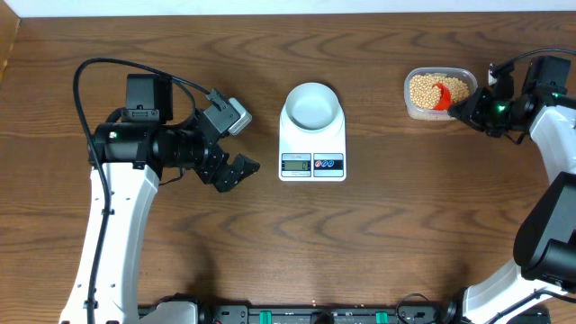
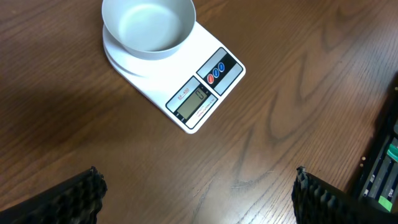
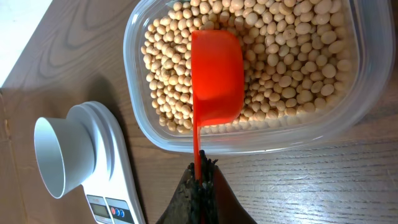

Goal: Scoop item into bowl and weigh 50g on scale
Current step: 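Drag the red scoop through the soybeans with the right gripper to fill it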

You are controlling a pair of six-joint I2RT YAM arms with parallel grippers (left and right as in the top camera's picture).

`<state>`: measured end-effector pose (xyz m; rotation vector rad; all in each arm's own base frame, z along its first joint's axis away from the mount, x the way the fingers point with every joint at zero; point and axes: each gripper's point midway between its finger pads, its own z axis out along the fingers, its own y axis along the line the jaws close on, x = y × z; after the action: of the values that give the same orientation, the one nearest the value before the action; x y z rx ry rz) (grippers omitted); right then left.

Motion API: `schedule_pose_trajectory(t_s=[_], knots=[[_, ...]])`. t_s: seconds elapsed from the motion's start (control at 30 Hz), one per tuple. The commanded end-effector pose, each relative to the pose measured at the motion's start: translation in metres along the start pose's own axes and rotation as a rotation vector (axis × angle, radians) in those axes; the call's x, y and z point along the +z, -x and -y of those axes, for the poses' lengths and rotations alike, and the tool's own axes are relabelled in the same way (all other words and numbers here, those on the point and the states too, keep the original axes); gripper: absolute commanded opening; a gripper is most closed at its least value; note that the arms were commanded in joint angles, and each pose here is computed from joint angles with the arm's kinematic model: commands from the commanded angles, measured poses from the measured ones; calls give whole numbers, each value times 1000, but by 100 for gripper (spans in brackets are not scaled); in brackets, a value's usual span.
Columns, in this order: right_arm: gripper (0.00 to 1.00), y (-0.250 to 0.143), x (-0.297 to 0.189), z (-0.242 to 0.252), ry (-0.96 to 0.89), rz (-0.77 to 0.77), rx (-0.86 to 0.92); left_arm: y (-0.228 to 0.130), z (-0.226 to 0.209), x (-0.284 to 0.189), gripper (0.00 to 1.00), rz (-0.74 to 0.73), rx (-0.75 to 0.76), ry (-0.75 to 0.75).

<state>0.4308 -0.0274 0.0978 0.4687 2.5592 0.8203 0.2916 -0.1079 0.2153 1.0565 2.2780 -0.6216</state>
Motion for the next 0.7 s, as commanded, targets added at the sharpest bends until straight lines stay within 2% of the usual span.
schedule_pose_trajectory(t_s=[0.0, 0.2, 0.43, 0.67], knots=[[1, -6, 12, 12, -23, -35, 34, 4, 3, -4, 98, 16, 22, -1], [1, -7, 9, -1, 71, -45, 20, 4, 3, -4, 98, 16, 22, -1], [1, 1, -2, 15, 62, -14, 57, 4, 3, -4, 98, 16, 22, -1], [1, -3, 7, 4, 64, -28, 3, 4, 3, -4, 98, 16, 22, -1]])
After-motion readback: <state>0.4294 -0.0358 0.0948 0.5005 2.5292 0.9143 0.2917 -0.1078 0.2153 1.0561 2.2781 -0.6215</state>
